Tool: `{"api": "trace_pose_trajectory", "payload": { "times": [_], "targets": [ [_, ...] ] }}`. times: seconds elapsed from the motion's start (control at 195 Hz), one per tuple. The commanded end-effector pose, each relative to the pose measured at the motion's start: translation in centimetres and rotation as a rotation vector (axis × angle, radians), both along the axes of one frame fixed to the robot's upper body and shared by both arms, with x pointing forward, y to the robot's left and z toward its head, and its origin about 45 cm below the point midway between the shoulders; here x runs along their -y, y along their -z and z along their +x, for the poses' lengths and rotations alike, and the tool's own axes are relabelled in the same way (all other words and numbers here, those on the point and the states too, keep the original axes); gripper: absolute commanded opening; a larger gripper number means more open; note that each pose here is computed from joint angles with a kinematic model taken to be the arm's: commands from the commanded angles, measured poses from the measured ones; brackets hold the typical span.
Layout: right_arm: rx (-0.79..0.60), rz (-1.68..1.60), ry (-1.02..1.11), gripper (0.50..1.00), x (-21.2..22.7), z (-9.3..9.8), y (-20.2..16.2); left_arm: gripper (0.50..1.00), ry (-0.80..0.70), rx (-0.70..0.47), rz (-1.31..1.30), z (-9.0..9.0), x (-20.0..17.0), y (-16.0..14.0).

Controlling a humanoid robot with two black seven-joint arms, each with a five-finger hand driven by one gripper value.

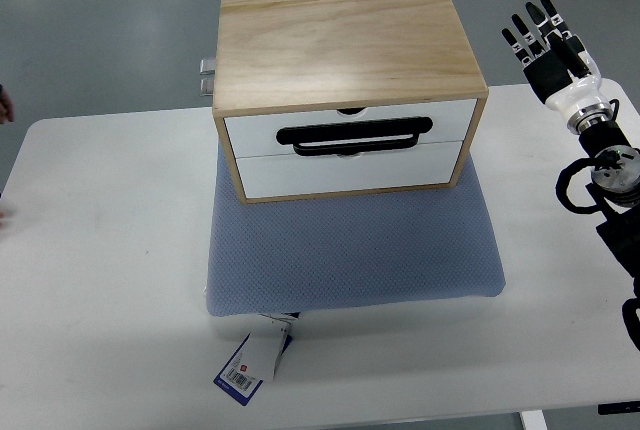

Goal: Open wood drawer with right hand

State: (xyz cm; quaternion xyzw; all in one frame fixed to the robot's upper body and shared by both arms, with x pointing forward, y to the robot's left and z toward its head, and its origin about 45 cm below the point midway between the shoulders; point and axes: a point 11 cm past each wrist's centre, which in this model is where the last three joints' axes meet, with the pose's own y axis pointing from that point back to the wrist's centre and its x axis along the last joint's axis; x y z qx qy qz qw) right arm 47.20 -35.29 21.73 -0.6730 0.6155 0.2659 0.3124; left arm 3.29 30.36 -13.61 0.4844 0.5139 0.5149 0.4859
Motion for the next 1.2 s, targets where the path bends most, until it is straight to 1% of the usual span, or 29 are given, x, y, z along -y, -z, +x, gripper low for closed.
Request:
{"api": "trace_pose_trajectory", "payload": {
  "times": [0.0, 0.272, 0.283, 0.355, 0.406, 0.411, 0.519, 0.57, 0.576, 0.617, 0.663, 0.668, 0.73, 0.797, 0.874, 0.92, 0.925, 0.976, 1.033, 1.038, 1.079, 1.125, 1.131, 1.197],
  "targets": [
    [0.0, -0.001, 0.002, 0.944, 0.1, 0.0, 0.0, 1.0, 0.0, -0.002, 0.001, 0.0, -0.1, 0.0],
    [0.003, -0.014, 0.003, 0.944, 0.4, 0.1, -0.4, 1.0, -0.008, 0.003, 0.002, 0.1, -0.1, 0.0],
    [0.024, -0.032, -0.007, 0.944, 0.3, 0.5, -1.5, 1.0, -0.007, 0.003, 0.001, 0.1, 0.0, 0.0],
    [0.052, -0.077, -0.003, 0.944, 1.5, 1.2, -3.7, 1.0, -0.006, 0.003, -0.001, 0.1, 0.0, 0.0],
    [0.053, -0.077, -0.003, 0.944, 1.5, 1.2, -3.7, 1.0, -0.006, 0.003, -0.001, 0.1, 0.0, 0.0],
    [0.063, -0.138, -0.007, 0.944, 2.7, 1.4, -5.2, 1.0, -0.005, 0.003, -0.002, 0.1, 0.1, 0.0],
    [0.089, -0.383, -0.096, 0.944, 2.7, 2.4, -9.8, 1.0, -0.002, 0.001, -0.006, 0.1, 0.2, 0.0],
    [0.089, -0.384, -0.096, 0.944, 2.7, 2.4, -9.8, 1.0, -0.002, 0.001, -0.006, 0.1, 0.2, 0.0],
    [0.119, -0.538, -0.151, 0.944, 2.3, 2.6, -12.4, 1.0, 0.0, 0.002, -0.009, 0.1, 0.3, 0.0],
    [0.149, -0.683, -0.197, 0.944, 1.7, 2.6, -14.8, 1.0, 0.002, 0.002, -0.011, 0.1, 0.4, 0.0],
    [0.149, -0.683, -0.197, 0.944, 1.7, 2.6, -14.8, 1.0, 0.002, 0.002, -0.011, 0.1, 0.4, 0.0],
    [0.19, -0.865, -0.252, 0.944, 0.7, 2.4, -17.7, 1.0, 0.002, 0.002, -0.017, 0.1, 0.6, 0.0],
    [0.213, -1.109, -0.339, 0.944, -1.2, 1.8, -21.0, 1.0, 0.005, 0.002, -0.023, 0.1, 0.8, 0.0],
    [0.197, -1.32, -0.414, 0.944, -2.9, 1.0, -23.5, 1.0, 0.007, 0.004, -0.024, 0.2, 0.8, 0.0],
    [0.164, -1.52, -0.514, 0.944, -5.5, -0.1, -25.7, 1.0, 0.009, 0.004, -0.027, 0.2, 0.9, 0.0],
    [0.164, -1.52, -0.514, 0.944, -5.5, -0.1, -25.7, 1.0, 0.009, 0.004, -0.027, 0.2, 0.9, 0.0],
    [0.133, -1.654, -0.586, 0.944, -7.2, -1.0, -26.9, 1.0, 0.009, 0.004, -0.03, 0.2, 0.9, 0.0],
    [0.103, -1.78, -0.633, 0.944, -8.9, -1.9, -28.2, 1.0, 0.009, 0.004, -0.031, 0.2, 0.9, 0.0],
    [0.103, -1.78, -0.633, 0.944, -8.9, -1.9, -28.2, 1.0, 0.009, 0.004, -0.031, 0.2, 0.9, 0.0],
    [0.088, -1.877, -0.663, 0.944, -10.9, -2.8, -29.2, 1.0, 0.01, 0.004, -0.034, 0.2, 0.9, 0.0],
    [0.082, -1.922, -0.691, 0.944, -12.3, -3.7, -30.1, 1.0, 0.011, 0.004, -0.034, 0.2, 0.9, 0.0],
    [0.082, -1.922, -0.691, 0.944, -12.3, -3.7, -30.1, 1.0, 0.011, 0.004, -0.034, 0.2, 0.9, 0.0],
    [0.094, -1.946, -0.749, 0.944, -14.8, -5.2, -30.8, 1.0, 0.01, 0.004, -0.036, 0.2, 0.9, 0.0],
    [0.097, -1.96, -0.856, 0.942, -18.0, -7.1, -30.5, 1.0, 0.01, 0.004, -0.036, 0.2, 0.9, 0.0]
  ]
}}
